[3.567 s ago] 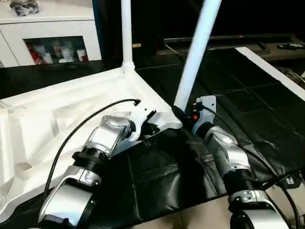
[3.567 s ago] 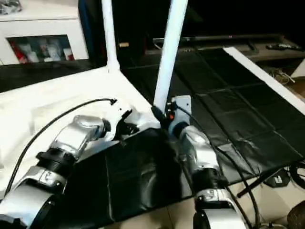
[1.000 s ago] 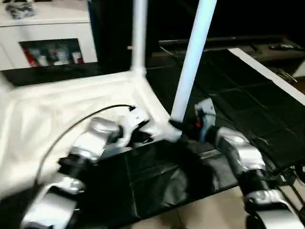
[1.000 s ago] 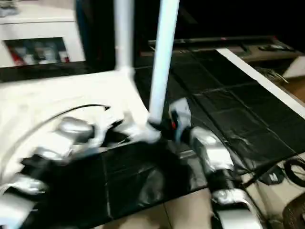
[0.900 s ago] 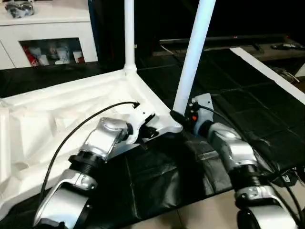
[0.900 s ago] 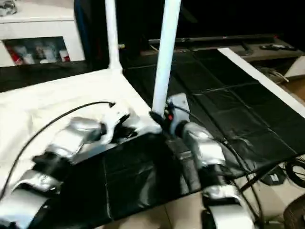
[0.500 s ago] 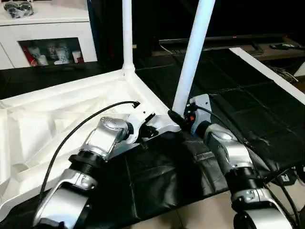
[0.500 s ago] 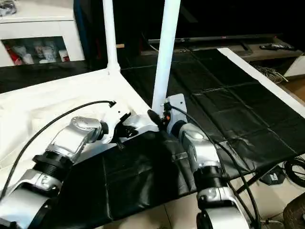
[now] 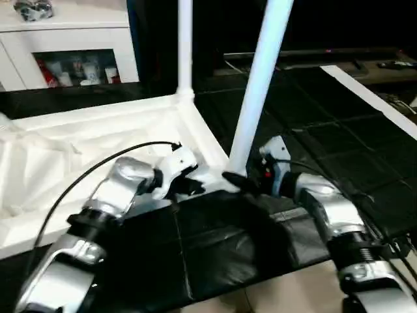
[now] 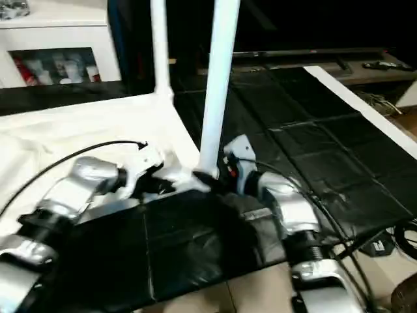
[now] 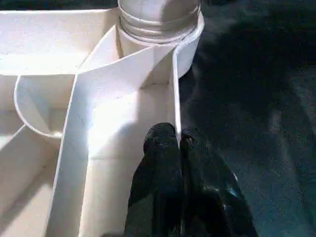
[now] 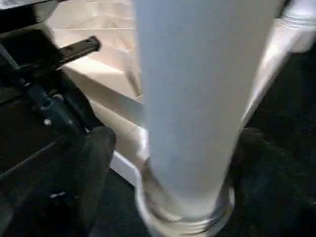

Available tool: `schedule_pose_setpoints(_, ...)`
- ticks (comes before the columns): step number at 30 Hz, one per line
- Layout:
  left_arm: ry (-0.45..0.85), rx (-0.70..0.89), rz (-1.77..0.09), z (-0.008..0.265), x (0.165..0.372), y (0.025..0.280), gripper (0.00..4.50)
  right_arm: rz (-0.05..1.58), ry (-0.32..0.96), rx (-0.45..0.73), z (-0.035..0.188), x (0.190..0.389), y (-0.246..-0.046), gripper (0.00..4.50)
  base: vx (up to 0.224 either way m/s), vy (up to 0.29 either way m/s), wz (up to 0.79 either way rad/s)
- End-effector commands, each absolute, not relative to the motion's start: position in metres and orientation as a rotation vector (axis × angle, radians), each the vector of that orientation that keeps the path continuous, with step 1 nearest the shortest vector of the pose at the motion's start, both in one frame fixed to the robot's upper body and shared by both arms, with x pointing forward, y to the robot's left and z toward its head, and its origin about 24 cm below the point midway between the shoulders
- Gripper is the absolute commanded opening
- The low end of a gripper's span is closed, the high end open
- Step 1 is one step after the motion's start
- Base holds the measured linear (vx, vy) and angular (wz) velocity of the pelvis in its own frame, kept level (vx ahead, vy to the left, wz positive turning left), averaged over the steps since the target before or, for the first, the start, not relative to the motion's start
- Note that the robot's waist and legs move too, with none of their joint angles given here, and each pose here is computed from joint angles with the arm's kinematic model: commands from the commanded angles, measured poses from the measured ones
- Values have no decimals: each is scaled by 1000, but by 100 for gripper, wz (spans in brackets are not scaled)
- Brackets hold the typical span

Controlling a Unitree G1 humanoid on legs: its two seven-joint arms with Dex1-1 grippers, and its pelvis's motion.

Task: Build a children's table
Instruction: Rotate leg to tighten

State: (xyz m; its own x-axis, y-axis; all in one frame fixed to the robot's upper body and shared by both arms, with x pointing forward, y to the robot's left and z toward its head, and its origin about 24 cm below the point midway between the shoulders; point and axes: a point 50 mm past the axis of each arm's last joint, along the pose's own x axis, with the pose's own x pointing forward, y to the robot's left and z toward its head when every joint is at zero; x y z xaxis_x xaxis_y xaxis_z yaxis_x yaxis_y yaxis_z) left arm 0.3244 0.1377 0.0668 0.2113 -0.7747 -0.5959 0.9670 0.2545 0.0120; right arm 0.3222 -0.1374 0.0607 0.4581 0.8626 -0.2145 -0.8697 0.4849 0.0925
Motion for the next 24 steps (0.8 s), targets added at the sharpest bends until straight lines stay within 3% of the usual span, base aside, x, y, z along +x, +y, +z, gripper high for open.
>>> schedule_pose_setpoints(1,475,474,-1461,80,316,126,0,1237,226,-27,69,314,-140,417,0,0,0)
schedule_pose_setpoints(8,515,547,-1569,77,309,131,0,1408,272,-19,71,306,-148,417,0,0,0)
schedule_pose_setpoints(9,520,556,-1586,77,308,132,0,1434,287,-16,71,305,-149,390,0,0,0)
schedule_pose_setpoints(24,533,622,-1658,75,306,135,0,1585,350,-53,63,298,-146,269,0,0,0)
